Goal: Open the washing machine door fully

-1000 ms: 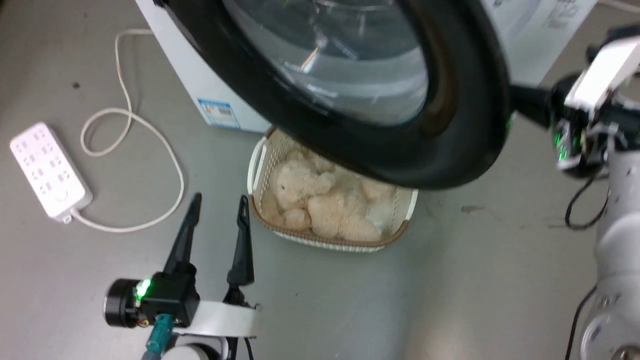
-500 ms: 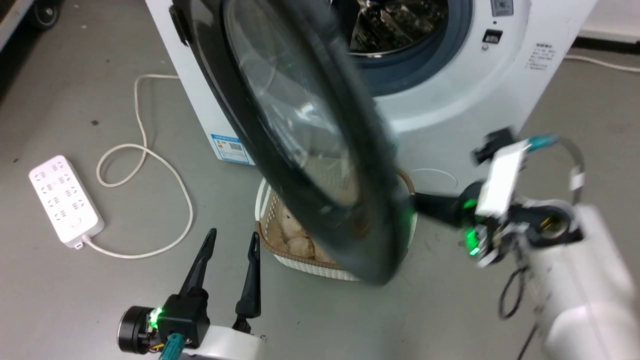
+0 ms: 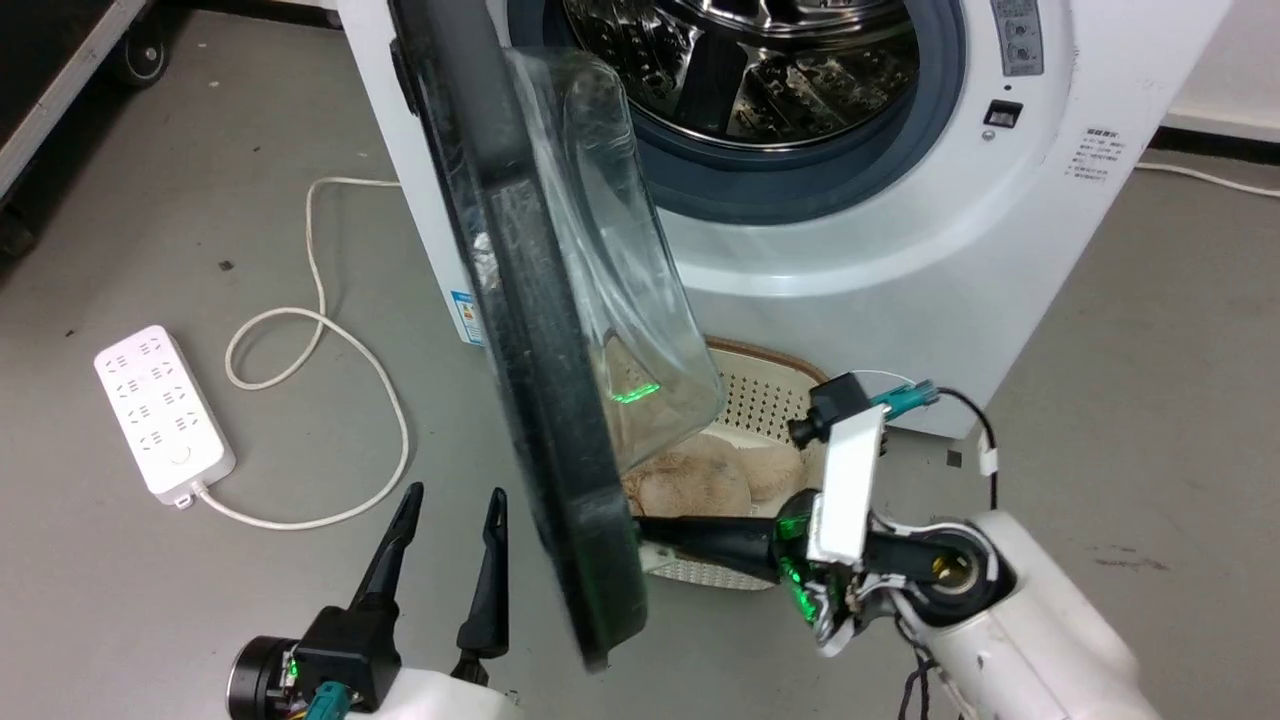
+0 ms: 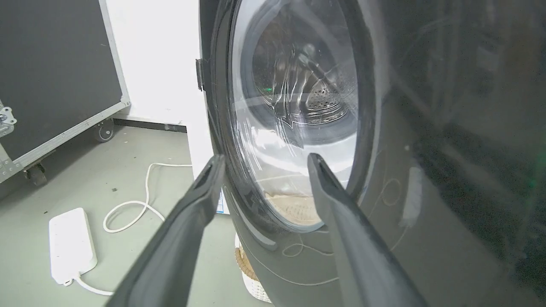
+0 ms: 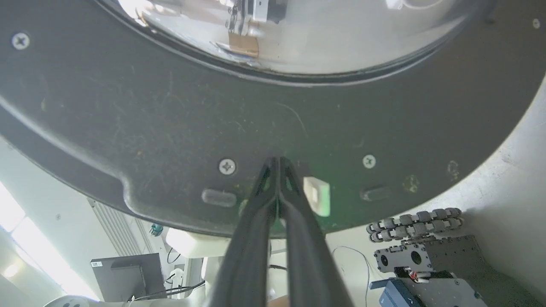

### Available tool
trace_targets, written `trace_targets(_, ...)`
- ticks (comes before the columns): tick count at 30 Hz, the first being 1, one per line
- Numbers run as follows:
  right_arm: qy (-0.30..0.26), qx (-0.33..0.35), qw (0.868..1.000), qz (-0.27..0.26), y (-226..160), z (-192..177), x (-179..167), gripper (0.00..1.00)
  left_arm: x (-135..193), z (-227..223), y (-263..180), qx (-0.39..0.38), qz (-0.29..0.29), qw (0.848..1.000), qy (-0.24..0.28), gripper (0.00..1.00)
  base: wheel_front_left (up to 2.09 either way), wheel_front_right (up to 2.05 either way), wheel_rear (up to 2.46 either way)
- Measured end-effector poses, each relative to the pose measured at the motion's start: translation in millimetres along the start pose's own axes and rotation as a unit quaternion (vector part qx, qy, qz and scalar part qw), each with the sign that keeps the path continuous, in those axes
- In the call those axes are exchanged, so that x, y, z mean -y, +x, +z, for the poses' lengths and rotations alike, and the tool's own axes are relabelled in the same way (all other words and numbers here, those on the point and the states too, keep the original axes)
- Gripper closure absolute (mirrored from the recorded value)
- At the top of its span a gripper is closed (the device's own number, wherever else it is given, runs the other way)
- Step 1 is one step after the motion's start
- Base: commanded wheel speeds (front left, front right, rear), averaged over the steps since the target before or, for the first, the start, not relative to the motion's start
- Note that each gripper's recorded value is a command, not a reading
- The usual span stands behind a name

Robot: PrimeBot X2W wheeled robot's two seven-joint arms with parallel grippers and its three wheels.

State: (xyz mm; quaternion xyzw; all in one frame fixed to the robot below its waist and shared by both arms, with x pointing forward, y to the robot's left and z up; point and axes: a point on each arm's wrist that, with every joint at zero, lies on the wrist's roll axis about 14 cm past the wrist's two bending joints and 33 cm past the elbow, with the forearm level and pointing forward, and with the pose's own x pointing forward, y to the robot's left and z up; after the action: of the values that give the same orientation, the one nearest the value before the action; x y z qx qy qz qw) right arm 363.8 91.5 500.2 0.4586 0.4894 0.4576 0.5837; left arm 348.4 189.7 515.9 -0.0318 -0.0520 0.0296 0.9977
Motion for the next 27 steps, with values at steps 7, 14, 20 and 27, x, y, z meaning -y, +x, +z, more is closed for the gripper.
trace_targets(7, -0.017, 0.094, 0.995, -0.002, -13.8, 23.6, -8.0, 0.0, -4.3, 3.8, -4.0, 0.006, 0.004, 1.0, -0.001, 0.0, 0.0, 0.0, 0.0)
trace_targets(14, -0.222, 0.341, 0.908, -0.103, -119.9, 84.0, -16.8, 0.0, -0.2, 6.7, -5.6, 0.012, -0.004, 1.0, -0.023, 0.0, 0.0, 0.0, 0.0)
trace_targets(20, -0.392, 0.489, 0.752, -0.203, -212.0, 91.9, -21.9, 0.0, 6.6, 7.5, -6.3, 0.013, -0.022, 0.999, -0.035, 0.0, 0.0, 0.0, 0.0)
trace_targets(27, -0.481, 0.543, 0.611, -0.316, -270.2, 59.2, -10.4, 0.0, 12.5, 6.4, -8.3, 0.011, -0.038, 0.999, -0.036, 0.0, 0.0, 0.0, 0.0)
